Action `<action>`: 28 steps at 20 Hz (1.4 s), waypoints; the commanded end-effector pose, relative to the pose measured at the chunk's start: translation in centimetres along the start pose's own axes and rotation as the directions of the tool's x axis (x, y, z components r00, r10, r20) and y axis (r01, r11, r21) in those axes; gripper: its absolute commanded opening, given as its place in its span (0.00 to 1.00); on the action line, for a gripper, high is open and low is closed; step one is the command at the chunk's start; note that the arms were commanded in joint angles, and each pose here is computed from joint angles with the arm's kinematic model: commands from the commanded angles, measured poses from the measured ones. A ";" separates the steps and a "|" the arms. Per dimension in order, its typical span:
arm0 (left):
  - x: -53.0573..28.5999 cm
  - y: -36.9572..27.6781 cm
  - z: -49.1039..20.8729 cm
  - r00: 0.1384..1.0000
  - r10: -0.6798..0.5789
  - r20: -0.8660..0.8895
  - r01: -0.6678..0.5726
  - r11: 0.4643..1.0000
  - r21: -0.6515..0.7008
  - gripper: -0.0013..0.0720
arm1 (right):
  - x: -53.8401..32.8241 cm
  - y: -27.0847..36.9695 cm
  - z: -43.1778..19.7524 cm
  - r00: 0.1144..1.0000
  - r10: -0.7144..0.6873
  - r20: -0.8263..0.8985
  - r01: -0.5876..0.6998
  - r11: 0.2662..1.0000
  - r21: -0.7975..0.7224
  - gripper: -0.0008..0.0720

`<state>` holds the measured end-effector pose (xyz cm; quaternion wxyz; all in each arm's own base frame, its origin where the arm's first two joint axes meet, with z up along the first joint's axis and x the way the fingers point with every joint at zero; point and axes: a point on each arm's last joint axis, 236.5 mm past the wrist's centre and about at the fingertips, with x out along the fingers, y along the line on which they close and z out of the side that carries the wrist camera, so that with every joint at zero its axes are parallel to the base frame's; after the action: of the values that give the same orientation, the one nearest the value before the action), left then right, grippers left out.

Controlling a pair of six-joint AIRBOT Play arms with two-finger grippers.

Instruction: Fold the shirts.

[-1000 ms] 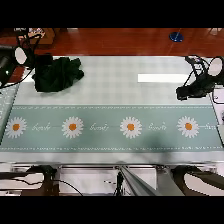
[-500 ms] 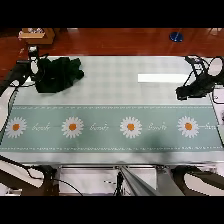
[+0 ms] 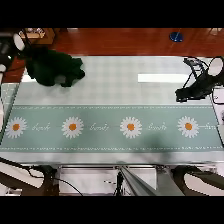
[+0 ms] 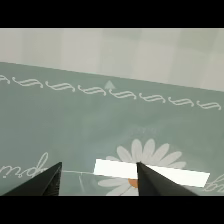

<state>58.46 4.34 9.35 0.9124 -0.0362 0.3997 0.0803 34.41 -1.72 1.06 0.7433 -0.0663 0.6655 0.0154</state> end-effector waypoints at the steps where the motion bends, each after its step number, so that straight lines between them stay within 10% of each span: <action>1: -13.1 -4.0 8.8 0.964 -0.107 0.245 0.103 0.994 0.030 0.06 | -0.1 -0.7 -1.4 0.998 -0.032 -0.060 0.030 0.999 -0.037 0.72; 13: -53.1 -17.0 6.0 0.492 -0.636 0.594 0.510 0.764 0.396 0.06 | -0.4 -0.7 -4.1 0.984 -0.030 -0.173 0.027 0.999 -0.023 0.72; 23: -31.3 -27.6 -14.5 0.750 -0.654 -0.101 0.647 0.693 0.317 0.06 | -1.0 -0.7 -3.9 0.989 -0.031 -0.147 0.029 0.999 -0.021 0.72; 28: -18.1 -25.0 -30.8 0.773 -0.507 -0.382 0.602 0.775 0.191 0.06 | -0.9 -0.3 -3.0 0.994 -0.012 -0.107 0.010 1.000 -0.017 0.72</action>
<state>31.28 -28.21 11.90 0.8495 -0.0178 0.4373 -0.2947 30.89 -2.70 1.66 0.6977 -0.0824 0.7116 0.0075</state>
